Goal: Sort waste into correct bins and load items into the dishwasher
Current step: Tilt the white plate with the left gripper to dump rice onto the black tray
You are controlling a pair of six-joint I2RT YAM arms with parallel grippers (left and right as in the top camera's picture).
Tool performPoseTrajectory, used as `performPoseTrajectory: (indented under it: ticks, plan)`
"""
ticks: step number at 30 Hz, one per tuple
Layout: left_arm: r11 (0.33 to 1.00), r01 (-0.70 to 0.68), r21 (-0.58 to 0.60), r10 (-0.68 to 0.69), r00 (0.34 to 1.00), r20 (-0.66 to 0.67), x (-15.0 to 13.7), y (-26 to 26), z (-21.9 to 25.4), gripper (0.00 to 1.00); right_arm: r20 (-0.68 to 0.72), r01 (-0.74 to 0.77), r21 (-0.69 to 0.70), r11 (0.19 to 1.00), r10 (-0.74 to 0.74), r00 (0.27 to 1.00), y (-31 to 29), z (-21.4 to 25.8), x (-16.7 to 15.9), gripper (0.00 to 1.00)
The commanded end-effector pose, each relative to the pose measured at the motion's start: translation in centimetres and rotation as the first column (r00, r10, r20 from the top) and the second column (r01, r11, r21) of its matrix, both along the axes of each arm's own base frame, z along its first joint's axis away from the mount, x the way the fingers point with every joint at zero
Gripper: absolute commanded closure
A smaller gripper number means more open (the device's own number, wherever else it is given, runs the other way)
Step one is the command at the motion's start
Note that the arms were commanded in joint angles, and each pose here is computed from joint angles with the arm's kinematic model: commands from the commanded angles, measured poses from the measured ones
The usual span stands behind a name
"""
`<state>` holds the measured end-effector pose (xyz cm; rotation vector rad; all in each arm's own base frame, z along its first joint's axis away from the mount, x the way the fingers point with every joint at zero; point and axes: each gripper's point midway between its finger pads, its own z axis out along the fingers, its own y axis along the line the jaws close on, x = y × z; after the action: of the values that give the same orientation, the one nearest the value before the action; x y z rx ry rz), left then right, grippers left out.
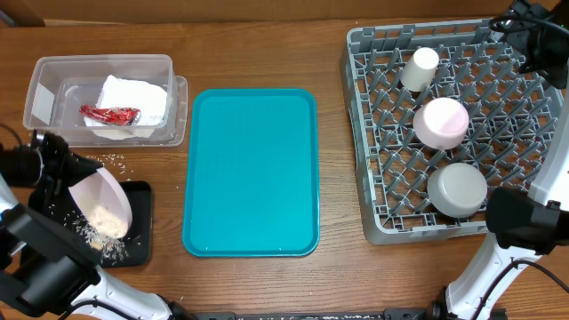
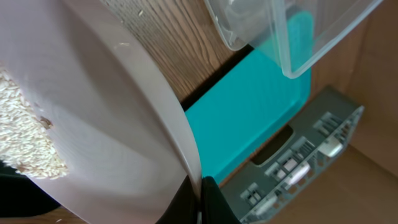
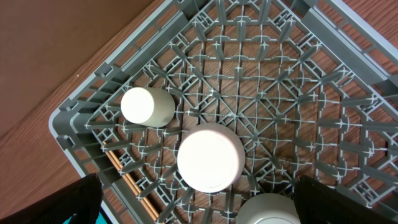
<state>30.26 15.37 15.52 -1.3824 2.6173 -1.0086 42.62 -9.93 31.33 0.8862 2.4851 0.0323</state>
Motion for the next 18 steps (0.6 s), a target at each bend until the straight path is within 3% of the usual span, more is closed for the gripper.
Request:
performPoseTrajectory:
  ticks: [1,11,18]
  plan:
    - [0.996,0.005,-0.084,0.006,0.991,0.134,-0.1,-0.1,0.7,0.96,0.046,-0.002,-0.021,1.0,0.003,0.999,0.1,1.8,-0.5,0.0]
    - [0.981,-0.045,-0.189,0.103,0.945,0.31,-1.4,1.8,3.3,0.96,0.046,-0.002,-0.021,1.0,0.003,0.999,0.1,1.8,-0.5,0.0]
    - [0.969,-0.13,-0.209,0.194,0.927,0.321,-3.3,4.1,3.7,0.96,0.046,-0.002,-0.021,1.0,0.003,0.999,0.1,1.8,-0.5,0.0]
